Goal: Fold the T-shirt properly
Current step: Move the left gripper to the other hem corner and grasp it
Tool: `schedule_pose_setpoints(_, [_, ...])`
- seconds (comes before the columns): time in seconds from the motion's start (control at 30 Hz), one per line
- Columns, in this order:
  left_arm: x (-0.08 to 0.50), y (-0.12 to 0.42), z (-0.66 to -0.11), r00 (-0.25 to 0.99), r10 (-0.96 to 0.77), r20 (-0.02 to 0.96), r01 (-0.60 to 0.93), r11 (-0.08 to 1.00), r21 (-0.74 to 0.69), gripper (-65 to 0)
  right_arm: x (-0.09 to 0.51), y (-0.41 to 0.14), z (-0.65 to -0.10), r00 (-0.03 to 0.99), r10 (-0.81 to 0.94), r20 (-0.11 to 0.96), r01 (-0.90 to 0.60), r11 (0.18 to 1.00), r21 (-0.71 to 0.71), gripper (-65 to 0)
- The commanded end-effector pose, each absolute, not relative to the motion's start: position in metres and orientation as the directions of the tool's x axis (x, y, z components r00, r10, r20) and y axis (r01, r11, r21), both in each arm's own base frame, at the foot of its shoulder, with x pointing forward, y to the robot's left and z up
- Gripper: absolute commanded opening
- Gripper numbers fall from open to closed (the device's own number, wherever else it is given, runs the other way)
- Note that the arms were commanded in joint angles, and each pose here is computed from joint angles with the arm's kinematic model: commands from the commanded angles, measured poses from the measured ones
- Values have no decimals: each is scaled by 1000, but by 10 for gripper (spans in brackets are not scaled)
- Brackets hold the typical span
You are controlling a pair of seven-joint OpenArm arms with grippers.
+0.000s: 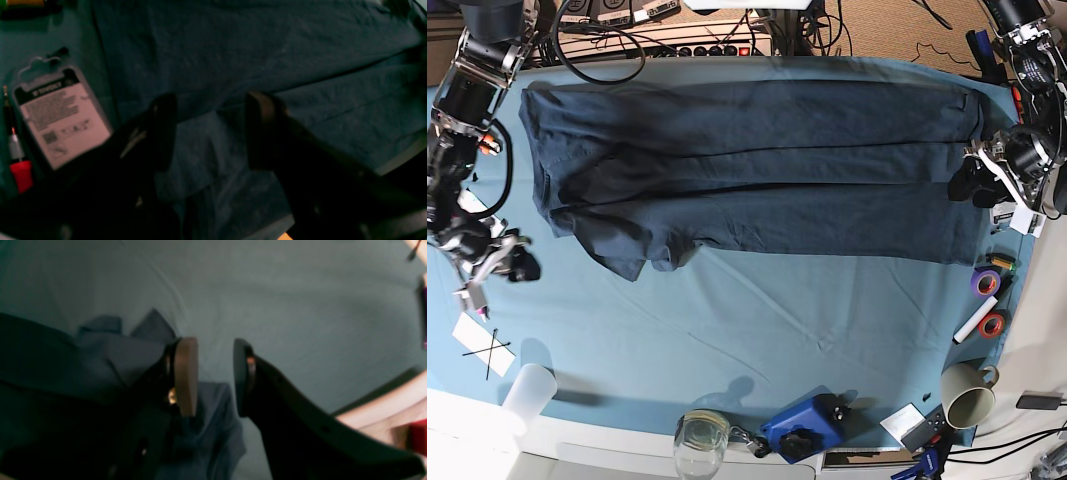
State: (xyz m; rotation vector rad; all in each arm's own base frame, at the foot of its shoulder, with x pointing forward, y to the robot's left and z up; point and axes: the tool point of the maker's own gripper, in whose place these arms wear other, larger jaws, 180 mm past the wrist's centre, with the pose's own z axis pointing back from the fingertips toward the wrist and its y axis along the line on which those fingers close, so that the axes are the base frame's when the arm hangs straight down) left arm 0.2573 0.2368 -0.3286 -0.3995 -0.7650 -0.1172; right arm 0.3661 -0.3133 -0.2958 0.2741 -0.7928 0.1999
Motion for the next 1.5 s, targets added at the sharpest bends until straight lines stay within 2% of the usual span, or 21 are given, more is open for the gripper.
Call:
schedule_pose_setpoints(0.0, [265,241,-315,683,36,729,261,921,-290,-319,376,-316,-283,652,86,753,-291,946,144,-463])
schedule_pose_setpoints(0.13, [265,241,-315,684,36,729,261,921,-290,-319,375,-301,-324,707,113,699,-300,942,151,-463])
schedule_pose_setpoints(0.43, [265,241,-314,679,39,733,261,921,-290,-319,368,-234,-380,773,-6,634,-284,891,354,-463])
schedule_pose_setpoints(0.73, [281,255,-305,612,31,790,228,950,-213,-319,365,-227,-392,791,21,611,-284,898,336,-463])
schedule_pose_setpoints(0.87, [295,256,-312,626,8,780,225,956,-190,-319,365,-227,-392,792,22,610,-284,898,336,-463])
schedule_pose_setpoints(1.13, [345,252,-341,709,-89,699,215,972,-95,-319,364,-228,-393,795,24,606,-284,898,336,-463])
schedule_pose_setpoints(1.27, [361,269,-366,774,-64,630,125,991,-52,-319,364,-228,-393,795,25,606,-284,898,336,-463])
schedule_pose_setpoints(1.43, [351,268,-395,857,3,515,82,986,-142,-320,364,-227,-393,796,25,605,-284,898,336,-466])
schedule_pose_setpoints(1.47, [348,264,-400,866,2,499,94,982,-166,-322,364,-228,-393,796,25,605,-284,898,336,-483])
